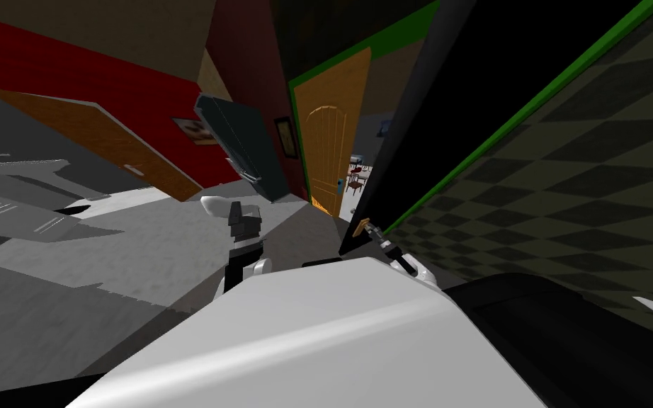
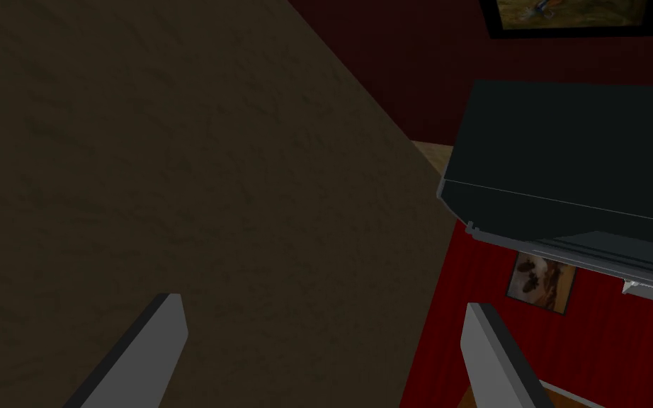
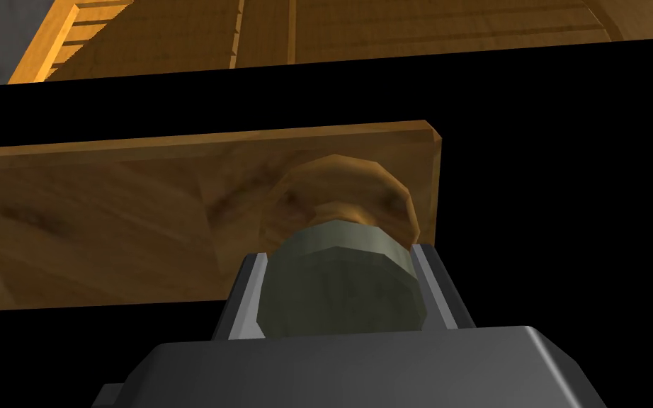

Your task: Pull the door open

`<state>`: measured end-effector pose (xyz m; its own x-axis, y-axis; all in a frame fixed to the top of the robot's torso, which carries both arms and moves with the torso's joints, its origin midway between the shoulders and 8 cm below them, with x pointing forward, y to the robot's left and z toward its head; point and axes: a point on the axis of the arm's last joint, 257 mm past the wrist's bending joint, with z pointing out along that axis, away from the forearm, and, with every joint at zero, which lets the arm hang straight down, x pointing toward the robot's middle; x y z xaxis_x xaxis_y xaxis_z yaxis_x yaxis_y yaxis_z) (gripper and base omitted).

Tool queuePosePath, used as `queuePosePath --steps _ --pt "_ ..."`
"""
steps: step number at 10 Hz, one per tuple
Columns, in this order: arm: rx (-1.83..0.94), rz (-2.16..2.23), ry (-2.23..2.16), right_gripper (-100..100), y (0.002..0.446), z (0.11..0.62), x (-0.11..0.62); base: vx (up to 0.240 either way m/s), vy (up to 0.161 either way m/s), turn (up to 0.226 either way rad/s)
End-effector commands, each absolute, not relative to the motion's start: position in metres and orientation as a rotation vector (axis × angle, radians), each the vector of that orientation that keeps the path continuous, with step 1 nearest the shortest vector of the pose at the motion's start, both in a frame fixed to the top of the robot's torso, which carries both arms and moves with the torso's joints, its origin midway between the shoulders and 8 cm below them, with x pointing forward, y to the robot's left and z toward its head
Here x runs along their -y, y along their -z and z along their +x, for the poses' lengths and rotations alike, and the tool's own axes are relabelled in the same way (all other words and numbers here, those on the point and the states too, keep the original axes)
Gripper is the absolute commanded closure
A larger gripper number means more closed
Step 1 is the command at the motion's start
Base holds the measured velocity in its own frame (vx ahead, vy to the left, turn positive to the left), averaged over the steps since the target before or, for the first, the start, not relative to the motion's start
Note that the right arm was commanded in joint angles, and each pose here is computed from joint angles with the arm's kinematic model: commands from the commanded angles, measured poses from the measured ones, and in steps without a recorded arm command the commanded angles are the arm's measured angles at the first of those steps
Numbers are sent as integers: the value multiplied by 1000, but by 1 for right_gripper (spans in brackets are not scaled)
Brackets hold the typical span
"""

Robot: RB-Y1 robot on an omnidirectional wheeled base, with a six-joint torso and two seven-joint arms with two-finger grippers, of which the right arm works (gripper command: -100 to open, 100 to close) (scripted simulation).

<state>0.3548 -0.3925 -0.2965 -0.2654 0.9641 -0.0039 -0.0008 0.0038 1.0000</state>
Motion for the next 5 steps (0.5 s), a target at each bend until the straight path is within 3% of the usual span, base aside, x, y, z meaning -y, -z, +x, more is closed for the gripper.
queuePosePath --steps 1,3,5 --pt "-1415 1061 -1414 100 296 350 392 -201 -93 109" --pt "-1416 1059 -1409 100 296 350 395 -140 -54 46" --pt "-1428 1055 -1417 100 298 346 396 -145 -82 124"
